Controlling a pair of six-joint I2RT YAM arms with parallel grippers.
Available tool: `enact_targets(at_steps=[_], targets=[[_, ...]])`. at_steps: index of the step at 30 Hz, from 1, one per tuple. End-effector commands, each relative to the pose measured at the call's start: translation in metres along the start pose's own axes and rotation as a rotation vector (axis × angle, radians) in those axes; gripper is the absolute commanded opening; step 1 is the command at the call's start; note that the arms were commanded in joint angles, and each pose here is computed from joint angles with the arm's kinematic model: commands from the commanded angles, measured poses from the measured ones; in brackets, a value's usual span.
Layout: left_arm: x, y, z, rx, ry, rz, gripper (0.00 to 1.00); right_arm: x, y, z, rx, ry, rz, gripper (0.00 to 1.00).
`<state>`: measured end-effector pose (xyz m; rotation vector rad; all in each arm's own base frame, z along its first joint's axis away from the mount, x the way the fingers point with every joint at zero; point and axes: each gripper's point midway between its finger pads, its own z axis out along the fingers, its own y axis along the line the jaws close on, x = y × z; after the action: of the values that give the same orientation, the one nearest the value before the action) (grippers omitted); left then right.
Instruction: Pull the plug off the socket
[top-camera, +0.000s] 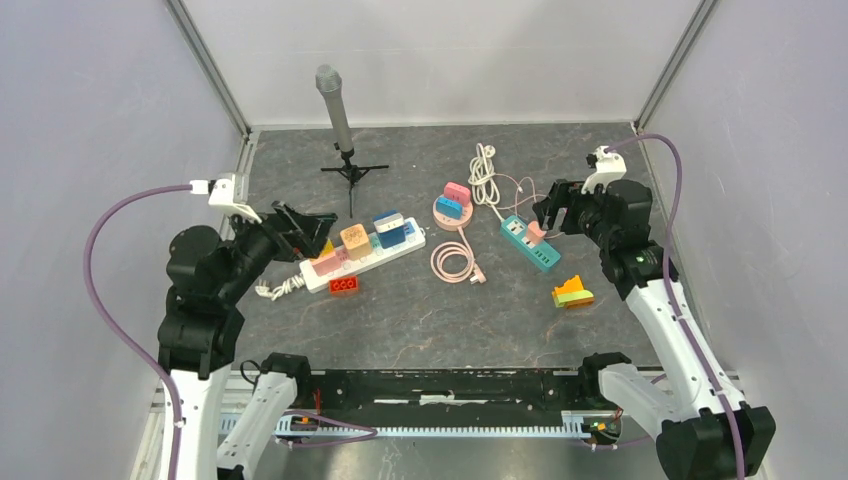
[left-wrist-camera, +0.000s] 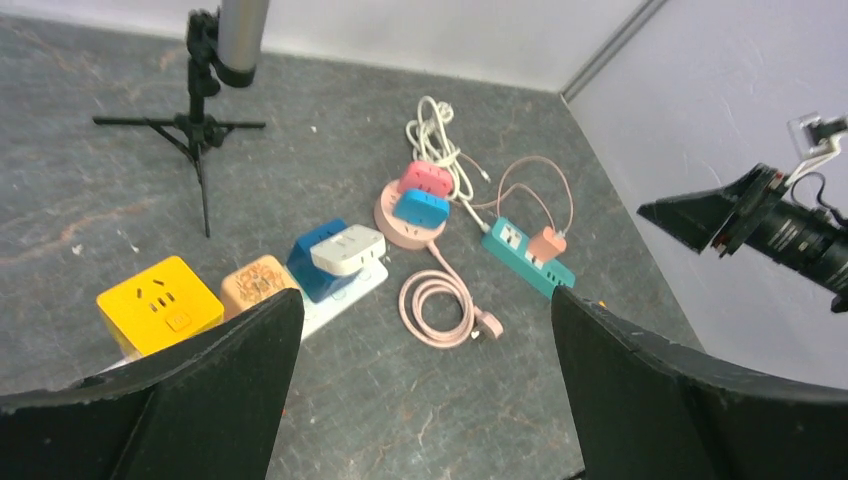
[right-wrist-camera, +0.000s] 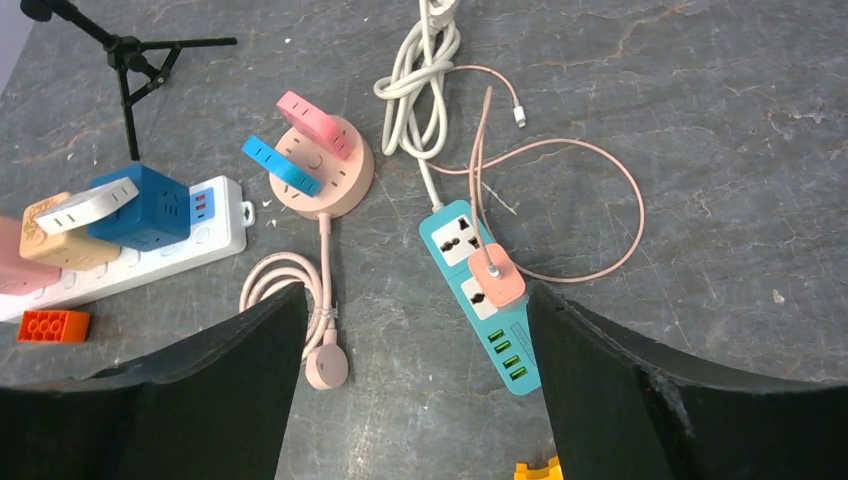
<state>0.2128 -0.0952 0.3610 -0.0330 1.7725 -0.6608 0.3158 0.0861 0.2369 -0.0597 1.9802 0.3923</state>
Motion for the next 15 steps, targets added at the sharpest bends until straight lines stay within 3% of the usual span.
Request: enact_targets(at_steps=[1,5,9,15], targets=[[-0.03,-0.003,-0.005,-0.006,-0.147,0.025,1.0,-0.011,-0.007,0.005,0.036,-0.097,0.056,0.87],[-0.038,0.001,-0.006,-0.036,-0.197,0.007,1.0,-0.008,-0.014,0.005,0.064,-0.104,0.008,0.94],[-0.03,-0.003,0.002,0.003,-0.154,-0.008,1.0,-0.006,-0.028,0.006,0.126,-0.1,-0.043,0.98],[0.008,-0.05,0.019,0.363,0.026,0.018,1.0,0.018,-0.054,0.028,0.229,-0.034,-0.07,0.95]])
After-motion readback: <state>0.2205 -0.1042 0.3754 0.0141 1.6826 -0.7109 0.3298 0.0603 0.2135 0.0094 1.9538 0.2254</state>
